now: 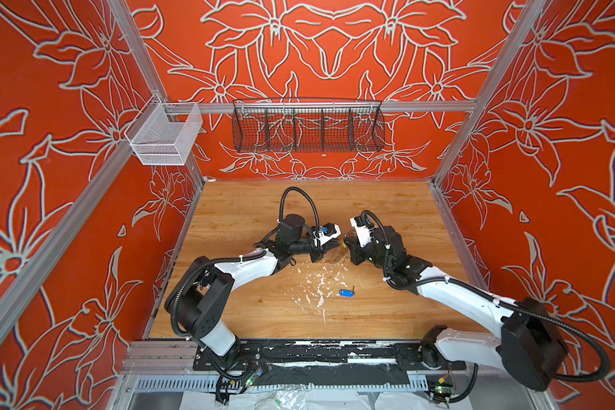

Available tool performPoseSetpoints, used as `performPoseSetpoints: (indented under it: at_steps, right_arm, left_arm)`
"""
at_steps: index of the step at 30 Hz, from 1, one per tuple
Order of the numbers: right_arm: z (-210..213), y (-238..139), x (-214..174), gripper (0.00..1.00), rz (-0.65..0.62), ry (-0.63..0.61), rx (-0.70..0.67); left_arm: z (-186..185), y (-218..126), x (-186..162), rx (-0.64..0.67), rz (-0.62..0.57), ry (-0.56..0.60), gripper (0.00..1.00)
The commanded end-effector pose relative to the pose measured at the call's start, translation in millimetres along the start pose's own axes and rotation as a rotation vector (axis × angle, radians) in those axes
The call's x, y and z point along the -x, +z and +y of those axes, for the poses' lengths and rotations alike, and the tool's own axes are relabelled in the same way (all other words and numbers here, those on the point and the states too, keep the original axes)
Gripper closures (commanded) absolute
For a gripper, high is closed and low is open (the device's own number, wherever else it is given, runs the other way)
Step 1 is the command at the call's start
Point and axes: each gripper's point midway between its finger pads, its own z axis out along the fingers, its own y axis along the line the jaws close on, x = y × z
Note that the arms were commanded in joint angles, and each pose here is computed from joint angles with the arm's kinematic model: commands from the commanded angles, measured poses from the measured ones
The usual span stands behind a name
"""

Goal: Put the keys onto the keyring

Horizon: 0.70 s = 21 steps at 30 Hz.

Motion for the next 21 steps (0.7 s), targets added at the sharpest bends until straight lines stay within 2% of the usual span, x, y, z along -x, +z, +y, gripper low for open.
performPoseSetpoints:
  at_steps: [1,21]
  right_arm:
    - [12.0,-3.5,12.4,1.00,-0.018,-0.043,0.039]
    - [21.5,-17.0,19.4,1.00,-0.053,-0.067,0.086]
  left_arm:
    - [6.8,-2.5,14.9,0.015,-0.031,0.028,0.83]
    - [12.2,1.0,26.9,-0.005,-0.040,0.065,0.83]
